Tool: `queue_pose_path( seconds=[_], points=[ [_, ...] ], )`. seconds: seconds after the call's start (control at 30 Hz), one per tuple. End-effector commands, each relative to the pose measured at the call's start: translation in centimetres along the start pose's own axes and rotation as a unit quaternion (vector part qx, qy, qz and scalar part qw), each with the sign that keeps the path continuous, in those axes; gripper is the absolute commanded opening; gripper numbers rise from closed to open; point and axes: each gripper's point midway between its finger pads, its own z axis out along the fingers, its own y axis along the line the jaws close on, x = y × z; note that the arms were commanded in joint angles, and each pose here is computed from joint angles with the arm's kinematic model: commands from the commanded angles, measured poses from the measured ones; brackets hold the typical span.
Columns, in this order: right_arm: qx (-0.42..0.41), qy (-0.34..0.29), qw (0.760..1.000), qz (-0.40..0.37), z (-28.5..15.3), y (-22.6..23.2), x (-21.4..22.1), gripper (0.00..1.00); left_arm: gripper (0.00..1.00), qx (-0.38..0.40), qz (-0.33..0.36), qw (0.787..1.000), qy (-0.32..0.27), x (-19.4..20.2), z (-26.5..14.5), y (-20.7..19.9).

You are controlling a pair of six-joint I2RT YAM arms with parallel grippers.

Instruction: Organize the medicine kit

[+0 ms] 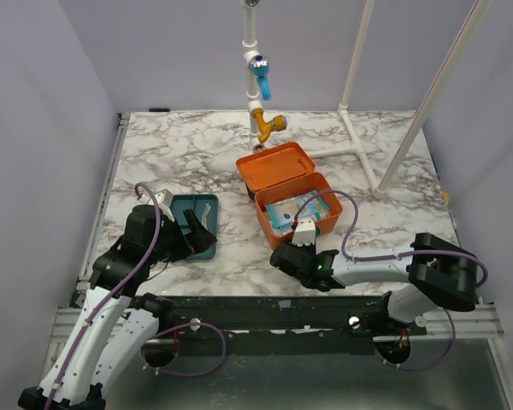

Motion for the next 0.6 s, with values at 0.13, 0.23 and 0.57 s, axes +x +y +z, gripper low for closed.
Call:
queue_pose_path(
  seconds=[0.13, 0.23, 0.57],
  points=[
    [-0.002, 0.017, 1.0, 0.007, 1.3, 0.6, 1.4, 0.37, 0.98, -0.003, 0.008, 1.0, -0.012, -0.6, 0.0, 0.1],
    [-0.005, 0.017, 1.0, 0.008, 1.2, 0.7, 1.4, 0.3, 0.99, -0.003, 0.007, 1.0, -0.011, -0.6, 0.1, 0.1],
    [-0.008, -0.002, 1.0, 0.021, -0.5, 0.4, -0.8, 0.19, 0.98, 0.001, 0.005, 1.0, -0.012, -0.8, 0.1, -0.2]
  ],
)
